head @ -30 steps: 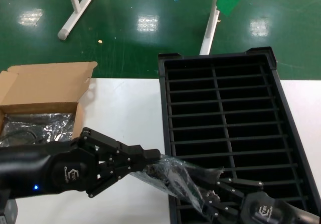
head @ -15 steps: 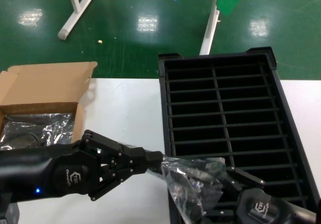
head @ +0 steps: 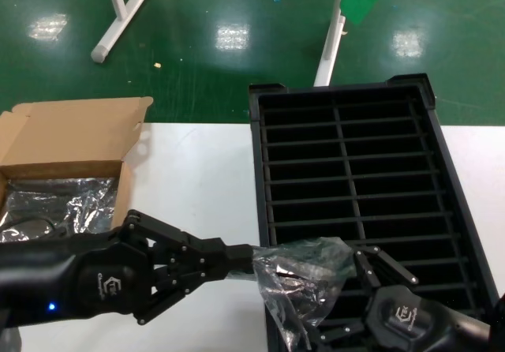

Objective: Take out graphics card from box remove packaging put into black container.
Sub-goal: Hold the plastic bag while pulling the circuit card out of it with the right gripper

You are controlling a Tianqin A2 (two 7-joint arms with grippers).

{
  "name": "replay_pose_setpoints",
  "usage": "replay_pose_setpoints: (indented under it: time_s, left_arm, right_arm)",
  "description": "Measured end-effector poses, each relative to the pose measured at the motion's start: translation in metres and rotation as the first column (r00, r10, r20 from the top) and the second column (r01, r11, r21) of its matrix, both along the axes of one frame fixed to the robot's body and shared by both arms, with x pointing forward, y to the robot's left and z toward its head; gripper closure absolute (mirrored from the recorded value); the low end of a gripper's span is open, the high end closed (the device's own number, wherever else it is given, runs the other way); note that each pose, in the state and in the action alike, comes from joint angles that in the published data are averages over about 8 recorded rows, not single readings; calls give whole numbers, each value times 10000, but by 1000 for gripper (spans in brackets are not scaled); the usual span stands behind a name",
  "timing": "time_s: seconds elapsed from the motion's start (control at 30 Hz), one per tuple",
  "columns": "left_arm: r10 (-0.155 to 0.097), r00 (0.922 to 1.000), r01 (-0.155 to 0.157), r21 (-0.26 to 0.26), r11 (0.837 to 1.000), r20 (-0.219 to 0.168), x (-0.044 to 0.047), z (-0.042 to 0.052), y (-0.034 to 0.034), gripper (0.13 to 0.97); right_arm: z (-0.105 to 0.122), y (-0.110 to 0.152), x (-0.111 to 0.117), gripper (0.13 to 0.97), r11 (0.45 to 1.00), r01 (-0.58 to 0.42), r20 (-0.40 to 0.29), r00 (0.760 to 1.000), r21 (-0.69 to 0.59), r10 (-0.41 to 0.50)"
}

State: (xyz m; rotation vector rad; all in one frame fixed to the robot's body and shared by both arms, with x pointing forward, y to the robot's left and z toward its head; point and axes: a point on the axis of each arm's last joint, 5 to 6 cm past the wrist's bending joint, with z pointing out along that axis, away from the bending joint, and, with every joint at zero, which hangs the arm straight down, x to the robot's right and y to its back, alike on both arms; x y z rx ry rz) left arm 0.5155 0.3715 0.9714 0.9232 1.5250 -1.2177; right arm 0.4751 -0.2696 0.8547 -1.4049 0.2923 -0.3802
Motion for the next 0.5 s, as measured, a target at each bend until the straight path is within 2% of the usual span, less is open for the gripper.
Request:
replay_pose_setpoints:
  time_s: [0.03, 0.17, 0.5]
  left_arm:
    - [-2, 10000, 2, 10, 10000, -15, -4, -1, 9, 954]
    - [4, 10000, -4, 57, 10000, -45, -7, 2, 51, 954]
    - [21, 10000, -19, 159, 9999, -73, -36, 0, 152, 954]
  right_arm:
    - [3, -2, 6, 348, 10000, 10, 6, 10000, 9, -10]
    - [16, -10, 25, 348, 10000, 26, 8, 10000, 40, -26]
    - [55, -1, 42, 400, 10000, -32, -8, 10000, 41, 32]
